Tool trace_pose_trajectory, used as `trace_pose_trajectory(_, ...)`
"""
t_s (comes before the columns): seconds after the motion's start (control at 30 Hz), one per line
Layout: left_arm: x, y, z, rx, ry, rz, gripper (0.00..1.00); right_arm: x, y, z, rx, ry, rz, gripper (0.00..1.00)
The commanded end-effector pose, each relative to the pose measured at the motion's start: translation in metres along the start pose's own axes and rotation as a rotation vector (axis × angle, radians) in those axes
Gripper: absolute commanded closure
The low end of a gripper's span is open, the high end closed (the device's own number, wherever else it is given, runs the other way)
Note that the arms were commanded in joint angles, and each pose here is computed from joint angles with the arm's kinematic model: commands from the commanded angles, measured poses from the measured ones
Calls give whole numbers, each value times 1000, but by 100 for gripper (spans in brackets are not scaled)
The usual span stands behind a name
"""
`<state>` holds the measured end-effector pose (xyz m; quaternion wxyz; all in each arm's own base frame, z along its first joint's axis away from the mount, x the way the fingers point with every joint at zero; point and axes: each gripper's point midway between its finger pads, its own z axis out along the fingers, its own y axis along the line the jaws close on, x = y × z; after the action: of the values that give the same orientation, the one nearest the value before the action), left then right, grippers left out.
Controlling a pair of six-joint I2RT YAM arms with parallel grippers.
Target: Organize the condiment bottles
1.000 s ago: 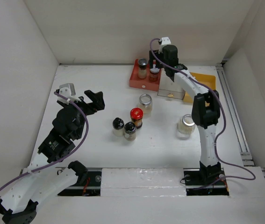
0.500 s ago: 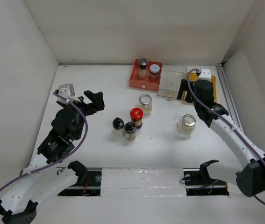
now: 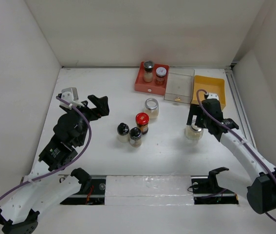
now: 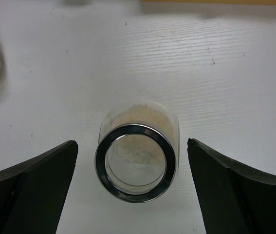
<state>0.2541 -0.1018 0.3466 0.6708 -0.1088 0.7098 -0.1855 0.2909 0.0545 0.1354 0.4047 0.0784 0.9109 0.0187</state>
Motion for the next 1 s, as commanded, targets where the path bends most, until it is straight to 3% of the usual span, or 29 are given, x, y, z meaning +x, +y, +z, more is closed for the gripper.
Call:
trace_pose_trajectory(0.0,-10,-5,-1,23,-35,-22,4,9,-1,9,4,29,10,0)
trace_pose_trajectory(0.13,-10,-5,-1,23,-35,-22,4,15,-4,18,33,45,4,2)
trace_pose_trajectory(0.4,-10,-5,-1,23,-35,-22,4,5,-4,22,43,21,-14,50)
trace_pose_trajectory(0.5,-8,-6,1,20,-27,-17,4,-15,14,5,-2,-32,-34,51)
trace_pose_trajectory(0.63,-8,-6,1,20,-27,-17,4,-94,73,-37,-195,-266,-19,51)
trace_pose_trajectory(0.83,-5,-3,2,8,-24,-12,4,-165,163,-30,-410,-380,-107,53)
trace_pose_trajectory(0.97,-8,-6,1,20,-27,-17,4,-223,210,-22,-474,-522,-136,53)
